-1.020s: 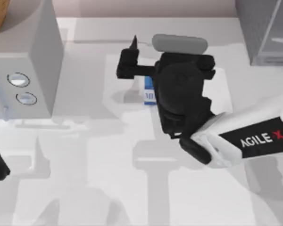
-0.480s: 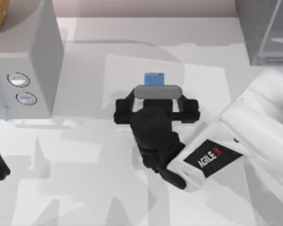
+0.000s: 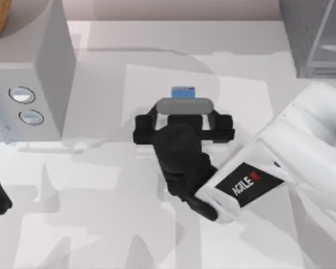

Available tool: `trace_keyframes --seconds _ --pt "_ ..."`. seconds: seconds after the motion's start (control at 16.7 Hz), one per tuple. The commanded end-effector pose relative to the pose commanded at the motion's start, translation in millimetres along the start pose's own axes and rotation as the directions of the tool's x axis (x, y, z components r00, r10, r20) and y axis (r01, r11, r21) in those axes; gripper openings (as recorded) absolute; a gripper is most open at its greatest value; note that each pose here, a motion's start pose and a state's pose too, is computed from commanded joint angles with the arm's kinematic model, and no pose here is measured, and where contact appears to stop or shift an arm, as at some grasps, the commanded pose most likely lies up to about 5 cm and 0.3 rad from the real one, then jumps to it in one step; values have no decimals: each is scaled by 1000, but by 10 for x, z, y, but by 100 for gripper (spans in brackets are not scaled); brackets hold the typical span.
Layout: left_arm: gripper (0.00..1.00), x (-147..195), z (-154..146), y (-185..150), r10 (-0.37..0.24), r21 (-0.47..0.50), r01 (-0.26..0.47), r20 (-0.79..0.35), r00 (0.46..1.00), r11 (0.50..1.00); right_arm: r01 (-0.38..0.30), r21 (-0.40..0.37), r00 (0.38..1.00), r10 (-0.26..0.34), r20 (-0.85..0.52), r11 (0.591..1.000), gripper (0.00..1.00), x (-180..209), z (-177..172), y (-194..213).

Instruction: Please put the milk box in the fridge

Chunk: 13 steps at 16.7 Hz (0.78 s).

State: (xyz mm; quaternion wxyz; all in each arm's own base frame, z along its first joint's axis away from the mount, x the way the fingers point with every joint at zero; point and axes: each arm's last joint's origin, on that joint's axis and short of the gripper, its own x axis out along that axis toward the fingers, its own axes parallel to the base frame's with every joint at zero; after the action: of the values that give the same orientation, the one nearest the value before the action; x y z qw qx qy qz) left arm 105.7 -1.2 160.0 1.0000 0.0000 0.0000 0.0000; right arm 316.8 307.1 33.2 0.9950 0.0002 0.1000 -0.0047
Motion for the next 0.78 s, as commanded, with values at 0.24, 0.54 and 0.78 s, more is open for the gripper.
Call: trace_keyframes --seconds 0.24,0.54,0.78 --pt "100 0 0 0 0 0 0 0 1000 1000 0 2 1000 0 1 1000 100 313 2 10" --pt "100 0 0 0 0 0 0 0 1000 1000 0 1 1000 0 0 1000 100 391 0 1" --pt "100 0 0 0 0 0 0 0 1000 1000 0 1 1000 0 0 1000 70 391 0 1"
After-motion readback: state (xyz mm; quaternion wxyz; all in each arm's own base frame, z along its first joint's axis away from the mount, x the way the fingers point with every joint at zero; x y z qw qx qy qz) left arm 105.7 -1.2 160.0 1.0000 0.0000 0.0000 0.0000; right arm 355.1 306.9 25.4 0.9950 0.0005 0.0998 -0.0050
